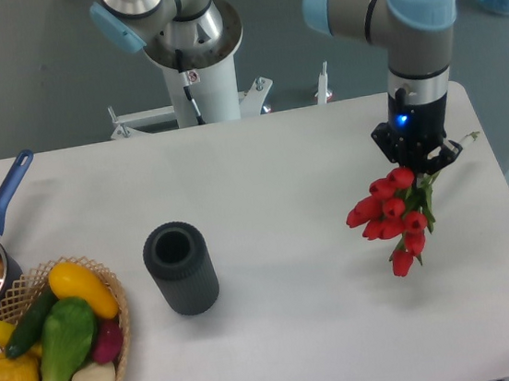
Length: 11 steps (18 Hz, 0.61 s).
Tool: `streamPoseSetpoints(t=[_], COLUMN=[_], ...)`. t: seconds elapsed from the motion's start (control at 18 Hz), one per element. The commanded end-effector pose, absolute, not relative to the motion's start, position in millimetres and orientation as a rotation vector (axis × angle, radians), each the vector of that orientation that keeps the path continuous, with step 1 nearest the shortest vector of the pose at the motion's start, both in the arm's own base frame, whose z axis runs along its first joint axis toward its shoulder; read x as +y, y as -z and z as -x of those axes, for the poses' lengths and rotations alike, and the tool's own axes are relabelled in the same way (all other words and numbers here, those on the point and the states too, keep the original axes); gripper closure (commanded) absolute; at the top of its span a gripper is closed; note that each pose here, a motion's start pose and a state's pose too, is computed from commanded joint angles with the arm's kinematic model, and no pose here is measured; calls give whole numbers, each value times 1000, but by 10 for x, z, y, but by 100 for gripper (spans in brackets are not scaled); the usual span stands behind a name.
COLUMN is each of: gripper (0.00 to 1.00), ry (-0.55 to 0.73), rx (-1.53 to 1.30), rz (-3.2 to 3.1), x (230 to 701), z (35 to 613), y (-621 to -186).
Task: Place the flowers on the table
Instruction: 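Lower the held red tulips toward the table with the gripper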
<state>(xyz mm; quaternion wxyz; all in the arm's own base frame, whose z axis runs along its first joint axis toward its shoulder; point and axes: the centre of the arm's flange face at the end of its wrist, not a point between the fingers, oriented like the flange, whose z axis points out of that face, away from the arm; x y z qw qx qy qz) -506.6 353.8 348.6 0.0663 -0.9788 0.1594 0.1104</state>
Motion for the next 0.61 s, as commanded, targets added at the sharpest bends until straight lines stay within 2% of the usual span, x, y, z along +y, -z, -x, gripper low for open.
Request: streamPoseSetpoints(t=[0.44,0.5,0.61], gripper=[100,95,76], ry=[-269,-263,-252], rx=[532,534,548], rz=[2957,2955,2957], x=[3840,3851,3895], z=[5024,5017,4984], y=[-3170,-3158,-3134])
